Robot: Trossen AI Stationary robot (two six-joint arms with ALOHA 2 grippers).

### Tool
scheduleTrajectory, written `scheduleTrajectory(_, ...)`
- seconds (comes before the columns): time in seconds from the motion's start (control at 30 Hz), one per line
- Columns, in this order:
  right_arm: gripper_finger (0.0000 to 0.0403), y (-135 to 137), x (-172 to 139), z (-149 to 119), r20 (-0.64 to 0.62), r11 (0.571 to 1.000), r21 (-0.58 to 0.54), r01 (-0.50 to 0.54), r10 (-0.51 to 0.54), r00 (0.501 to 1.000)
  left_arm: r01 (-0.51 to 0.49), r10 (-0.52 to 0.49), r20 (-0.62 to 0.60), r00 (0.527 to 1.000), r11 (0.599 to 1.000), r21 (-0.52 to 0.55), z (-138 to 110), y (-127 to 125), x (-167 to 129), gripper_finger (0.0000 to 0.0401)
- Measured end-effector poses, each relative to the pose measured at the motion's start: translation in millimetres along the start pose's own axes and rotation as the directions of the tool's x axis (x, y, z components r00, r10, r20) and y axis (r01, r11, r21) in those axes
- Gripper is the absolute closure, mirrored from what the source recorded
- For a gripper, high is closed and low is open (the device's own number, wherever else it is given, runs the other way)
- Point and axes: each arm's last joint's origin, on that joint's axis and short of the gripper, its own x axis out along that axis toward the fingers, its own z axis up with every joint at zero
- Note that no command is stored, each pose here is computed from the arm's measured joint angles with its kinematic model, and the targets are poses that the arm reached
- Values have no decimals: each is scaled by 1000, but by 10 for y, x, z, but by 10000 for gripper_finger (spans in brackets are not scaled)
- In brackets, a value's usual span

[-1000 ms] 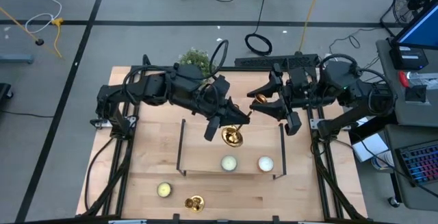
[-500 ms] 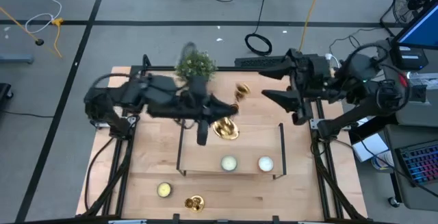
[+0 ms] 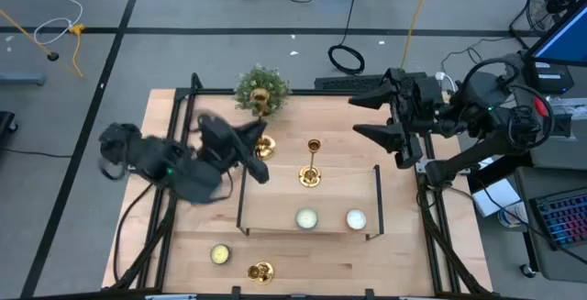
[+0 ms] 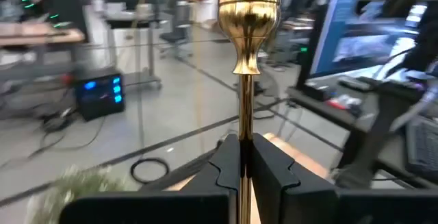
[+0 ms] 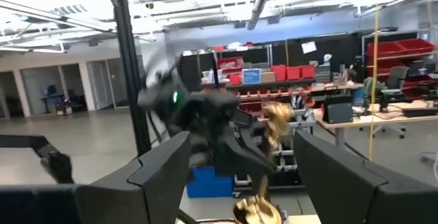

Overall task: Pick & Place candle stick holders
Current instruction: Put the top candle holder on the shelf aligned with the other candle holder

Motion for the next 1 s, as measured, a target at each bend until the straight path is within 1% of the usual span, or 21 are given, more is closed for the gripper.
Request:
scheduleTrajectory(0.1,145,25,1,-14,-4,1000,2,-13,13,1000,-48,48,-2,999,997,-57,-325,-38,3,386)
scheduleTrajectory(0.2,145,32,13,-45,-9,1000,3,-11,11,1000,-76,78,12,997,992,-101,-582,-69,20,386)
scheduleTrajectory(0.27,145,31,27,-78,-20,1000,2,-11,11,1000,-89,91,16,996,990,-106,-727,-76,42,386)
scheduleTrajectory(0.4,145,27,59,-169,-48,1000,14,-8,8,999,-116,118,22,993,990,-74,-1007,-64,97,386)
scheduleTrajectory(0.47,145,25,74,-208,-61,1000,27,-6,8,998,-123,126,30,992,989,-84,-1124,-55,106,386)
scheduleTrajectory(0.7,145,25,83,-242,-71,998,62,-6,11,997,-137,144,51,988,984,-114,-1435,-5,124,386)
scheduleTrajectory(0.87,145,43,82,-249,-77,998,54,-14,18,997,-147,149,48,988,988,-57,-1602,37,141,386)
scheduleTrajectory(1.0,145,42,82,-251,-77,1000,18,-12,13,997,-154,153,12,988,988,33,-1704,72,182,386)
